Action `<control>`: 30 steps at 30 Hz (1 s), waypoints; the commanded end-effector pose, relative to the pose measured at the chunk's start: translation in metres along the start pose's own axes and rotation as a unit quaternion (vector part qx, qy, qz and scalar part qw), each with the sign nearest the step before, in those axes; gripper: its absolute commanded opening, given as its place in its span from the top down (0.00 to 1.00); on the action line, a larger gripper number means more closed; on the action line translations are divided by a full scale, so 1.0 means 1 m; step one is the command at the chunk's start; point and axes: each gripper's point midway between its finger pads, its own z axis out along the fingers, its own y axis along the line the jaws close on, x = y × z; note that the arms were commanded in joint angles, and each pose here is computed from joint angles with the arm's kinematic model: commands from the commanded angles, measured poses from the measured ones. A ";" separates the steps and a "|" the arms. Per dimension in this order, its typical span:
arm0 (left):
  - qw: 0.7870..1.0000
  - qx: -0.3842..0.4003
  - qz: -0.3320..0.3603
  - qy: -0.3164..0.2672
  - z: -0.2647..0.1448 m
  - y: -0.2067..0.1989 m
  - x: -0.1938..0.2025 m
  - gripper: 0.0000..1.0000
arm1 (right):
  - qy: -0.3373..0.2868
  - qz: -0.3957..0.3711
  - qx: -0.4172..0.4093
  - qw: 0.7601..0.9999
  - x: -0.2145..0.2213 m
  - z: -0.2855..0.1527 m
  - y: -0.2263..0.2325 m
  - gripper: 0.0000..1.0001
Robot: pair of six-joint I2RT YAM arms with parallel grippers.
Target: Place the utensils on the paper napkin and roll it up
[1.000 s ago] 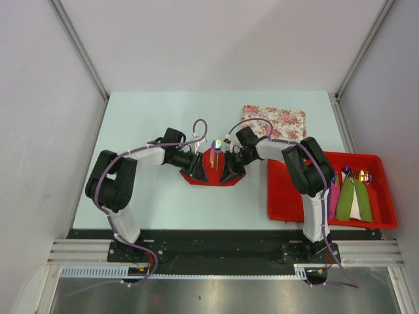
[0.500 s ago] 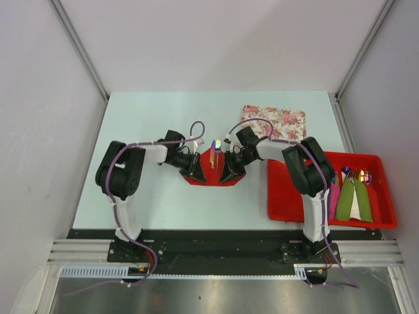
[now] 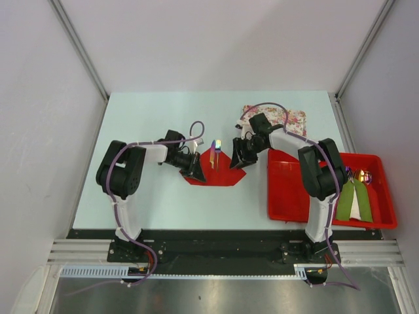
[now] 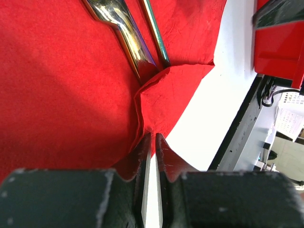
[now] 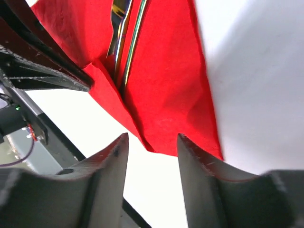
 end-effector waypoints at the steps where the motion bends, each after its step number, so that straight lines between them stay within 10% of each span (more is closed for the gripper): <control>1: 1.000 -0.027 0.004 -0.007 0.004 0.014 -0.007 0.86 | -0.012 -0.042 -0.007 0.999 -0.007 -0.021 0.015 0.55; 13: 1.000 -0.026 0.001 -0.007 0.005 0.014 -0.006 0.86 | -0.053 -0.037 0.135 0.989 -0.025 -0.033 -0.030 0.29; 30: 1.000 -0.027 0.003 -0.012 0.005 0.014 -0.011 0.85 | 0.061 0.079 -0.022 0.995 0.017 0.014 -0.015 0.42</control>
